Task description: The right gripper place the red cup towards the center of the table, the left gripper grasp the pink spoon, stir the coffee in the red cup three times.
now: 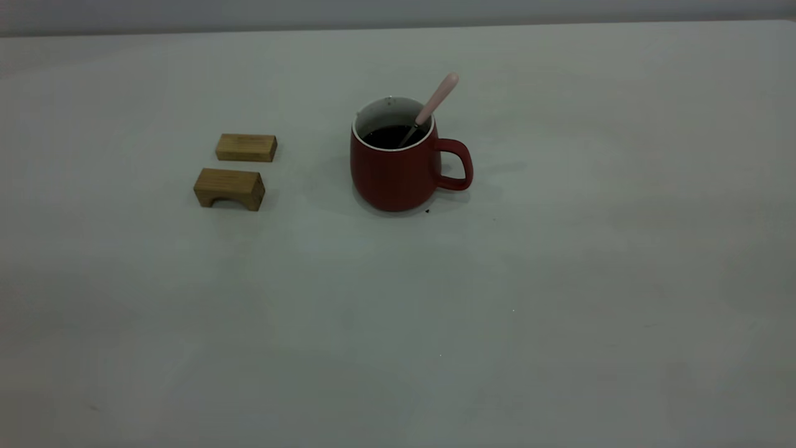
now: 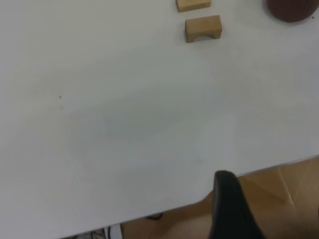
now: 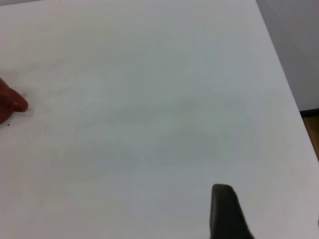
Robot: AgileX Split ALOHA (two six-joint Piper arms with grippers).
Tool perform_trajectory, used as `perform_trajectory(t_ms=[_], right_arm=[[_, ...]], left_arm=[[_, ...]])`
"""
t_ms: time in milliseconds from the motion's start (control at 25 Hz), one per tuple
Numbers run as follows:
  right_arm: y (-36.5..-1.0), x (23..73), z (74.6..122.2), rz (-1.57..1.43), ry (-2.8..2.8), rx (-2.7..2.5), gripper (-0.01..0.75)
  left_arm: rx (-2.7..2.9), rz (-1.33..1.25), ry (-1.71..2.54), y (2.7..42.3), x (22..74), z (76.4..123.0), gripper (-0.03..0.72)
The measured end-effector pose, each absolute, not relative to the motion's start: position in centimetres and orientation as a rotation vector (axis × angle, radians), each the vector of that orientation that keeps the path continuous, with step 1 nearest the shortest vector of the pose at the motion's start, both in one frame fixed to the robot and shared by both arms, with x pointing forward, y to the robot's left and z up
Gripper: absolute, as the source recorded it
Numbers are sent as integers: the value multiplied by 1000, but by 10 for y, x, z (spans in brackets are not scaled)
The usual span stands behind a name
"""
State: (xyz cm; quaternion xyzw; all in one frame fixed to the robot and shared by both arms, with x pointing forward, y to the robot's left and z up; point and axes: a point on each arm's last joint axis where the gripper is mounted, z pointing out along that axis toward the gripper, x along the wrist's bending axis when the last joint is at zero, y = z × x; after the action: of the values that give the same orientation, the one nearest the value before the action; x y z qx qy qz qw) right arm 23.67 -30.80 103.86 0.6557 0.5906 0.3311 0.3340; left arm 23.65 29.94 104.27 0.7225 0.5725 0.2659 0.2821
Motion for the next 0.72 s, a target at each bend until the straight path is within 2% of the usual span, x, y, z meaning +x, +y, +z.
perform_trajectory(t_ms=[720], right_arm=[[-308, 237, 1039, 865, 1541, 1712, 474]], left_arm=[[1803, 797, 1564, 299, 222, 1033, 490]])
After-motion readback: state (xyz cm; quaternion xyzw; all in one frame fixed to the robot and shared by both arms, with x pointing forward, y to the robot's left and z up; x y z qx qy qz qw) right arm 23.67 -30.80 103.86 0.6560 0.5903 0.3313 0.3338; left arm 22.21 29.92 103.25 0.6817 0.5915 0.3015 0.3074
